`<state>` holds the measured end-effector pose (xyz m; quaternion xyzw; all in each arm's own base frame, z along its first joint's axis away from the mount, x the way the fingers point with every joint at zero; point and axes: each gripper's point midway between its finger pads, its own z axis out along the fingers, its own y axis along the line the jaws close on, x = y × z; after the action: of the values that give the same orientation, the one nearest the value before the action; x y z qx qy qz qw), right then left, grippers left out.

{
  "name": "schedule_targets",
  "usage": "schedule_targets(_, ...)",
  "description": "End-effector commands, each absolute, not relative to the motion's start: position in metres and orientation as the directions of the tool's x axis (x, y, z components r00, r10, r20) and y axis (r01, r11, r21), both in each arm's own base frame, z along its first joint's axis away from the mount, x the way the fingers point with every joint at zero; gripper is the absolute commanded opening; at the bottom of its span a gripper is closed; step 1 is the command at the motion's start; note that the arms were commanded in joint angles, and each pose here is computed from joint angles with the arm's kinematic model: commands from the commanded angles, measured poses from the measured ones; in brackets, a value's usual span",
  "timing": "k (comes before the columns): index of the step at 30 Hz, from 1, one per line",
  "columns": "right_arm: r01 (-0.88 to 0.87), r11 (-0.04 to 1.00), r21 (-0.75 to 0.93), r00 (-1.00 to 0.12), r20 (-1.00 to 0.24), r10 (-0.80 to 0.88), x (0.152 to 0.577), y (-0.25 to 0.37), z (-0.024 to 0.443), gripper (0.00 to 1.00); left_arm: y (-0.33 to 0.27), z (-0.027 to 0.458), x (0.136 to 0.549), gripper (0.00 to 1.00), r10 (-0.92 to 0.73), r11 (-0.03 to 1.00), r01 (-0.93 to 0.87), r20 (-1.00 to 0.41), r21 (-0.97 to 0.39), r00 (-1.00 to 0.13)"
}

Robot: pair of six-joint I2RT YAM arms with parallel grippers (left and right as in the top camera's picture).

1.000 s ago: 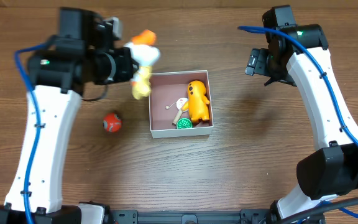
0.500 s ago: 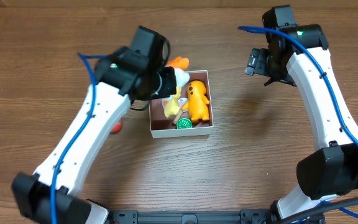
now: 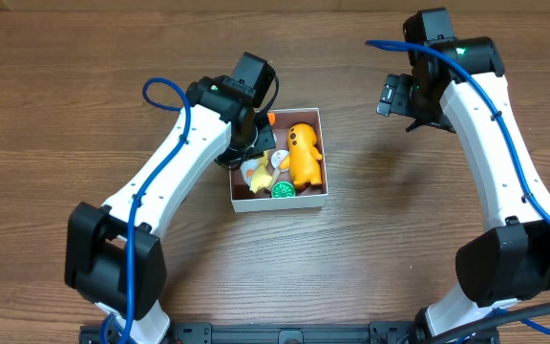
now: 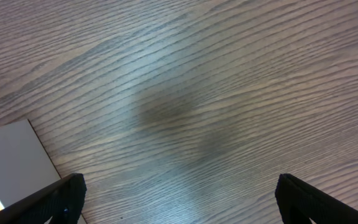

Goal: Pack container
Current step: 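Carry the duck right into the box, lower and release it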

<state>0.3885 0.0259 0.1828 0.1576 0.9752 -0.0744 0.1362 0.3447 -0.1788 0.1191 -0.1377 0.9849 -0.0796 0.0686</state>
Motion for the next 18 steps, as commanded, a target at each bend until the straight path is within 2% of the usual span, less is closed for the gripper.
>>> schedule_targets(1,0.337,0.937,-0.089,-0.896,-0.338,0.290,0.391,0.024,0.199,1.00,-0.169,0.107,0.347,0.06,-0.340,0.939,-0.327,-0.125,-0.109,-0.932)
schedule_targets(11,0.337,0.937,-0.089,-0.896,-0.338,0.290,0.391,0.024,0.199,1.00,-0.166,0.101,0.350,0.10,-0.340,0.940,-0.330,-0.134,-0.089,-0.931)
schedule_targets(18,0.337,0.937,-0.089,-0.896,-0.338,0.290,0.391,0.024,0.199,1.00,-0.169,0.097,0.357,0.20,-0.329,0.943,-0.318,-0.148,-0.097,-0.933)
